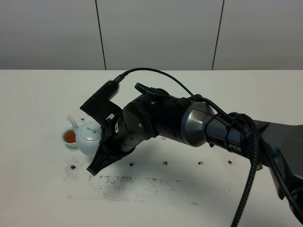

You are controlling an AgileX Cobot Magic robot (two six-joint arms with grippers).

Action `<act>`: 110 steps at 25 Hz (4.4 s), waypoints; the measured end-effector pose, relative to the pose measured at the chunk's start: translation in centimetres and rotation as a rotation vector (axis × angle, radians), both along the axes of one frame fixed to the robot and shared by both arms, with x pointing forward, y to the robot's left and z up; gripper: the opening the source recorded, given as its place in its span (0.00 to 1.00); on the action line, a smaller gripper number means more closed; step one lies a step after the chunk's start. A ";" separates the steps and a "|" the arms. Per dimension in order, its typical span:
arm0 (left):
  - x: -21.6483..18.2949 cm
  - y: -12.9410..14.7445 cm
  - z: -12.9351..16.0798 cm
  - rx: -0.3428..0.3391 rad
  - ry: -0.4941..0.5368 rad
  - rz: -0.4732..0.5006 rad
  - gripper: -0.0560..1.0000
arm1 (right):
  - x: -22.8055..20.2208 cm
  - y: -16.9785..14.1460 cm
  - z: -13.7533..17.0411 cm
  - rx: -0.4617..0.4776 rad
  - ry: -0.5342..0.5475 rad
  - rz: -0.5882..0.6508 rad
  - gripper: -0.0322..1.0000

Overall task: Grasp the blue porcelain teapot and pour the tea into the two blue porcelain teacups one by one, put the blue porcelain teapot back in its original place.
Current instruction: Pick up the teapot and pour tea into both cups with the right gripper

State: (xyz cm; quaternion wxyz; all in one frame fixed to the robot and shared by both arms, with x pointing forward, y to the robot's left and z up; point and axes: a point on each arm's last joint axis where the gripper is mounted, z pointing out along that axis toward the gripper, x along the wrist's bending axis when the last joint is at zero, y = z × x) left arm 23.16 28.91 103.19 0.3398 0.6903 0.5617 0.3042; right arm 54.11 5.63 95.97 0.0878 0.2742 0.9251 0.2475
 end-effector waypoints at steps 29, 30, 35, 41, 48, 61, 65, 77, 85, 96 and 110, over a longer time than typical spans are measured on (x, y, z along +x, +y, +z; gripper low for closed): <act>0.0 0.0 0.0 0.000 0.000 0.000 0.45 | 5.0 -4.4 3.8 -0.098 -0.080 -0.026 0.10; 0.0 0.0 0.0 0.000 0.000 0.000 0.45 | 5.6 -4.8 4.3 -0.108 -0.097 -0.013 0.10; 0.0 0.0 0.0 0.000 0.000 0.000 0.45 | 9.5 -7.1 5.8 -0.174 -0.223 0.082 0.10; 0.0 0.0 0.0 0.000 0.000 0.000 0.45 | 12.3 -7.1 3.2 -0.334 -0.309 0.305 0.10; 0.0 0.0 0.0 0.000 0.000 0.000 0.45 | 13.7 -6.2 1.9 -0.436 -0.384 0.406 0.10; 0.0 0.0 0.0 0.000 0.000 0.000 0.45 | 13.5 -4.2 1.1 -0.605 -0.534 0.538 0.10; 0.0 0.0 0.0 0.000 0.000 0.000 0.45 | 13.3 -3.8 1.3 -0.651 -0.579 0.567 0.10; 0.0 0.0 0.0 0.000 0.000 0.000 0.45 | 12.8 -2.4 0.2 -0.749 -0.642 0.645 0.10; 0.0 0.0 0.0 0.000 0.000 0.000 0.45 | 12.9 -2.2 0.4 -0.836 -0.707 0.683 0.10; 0.0 0.0 0.0 0.000 0.000 0.000 0.45 | 12.4 -1.2 0.7 -0.898 -0.775 0.732 0.10; 0.0 0.0 0.0 0.000 0.000 0.000 0.45 | 12.5 -1.0 1.1 -0.967 -0.829 0.760 0.10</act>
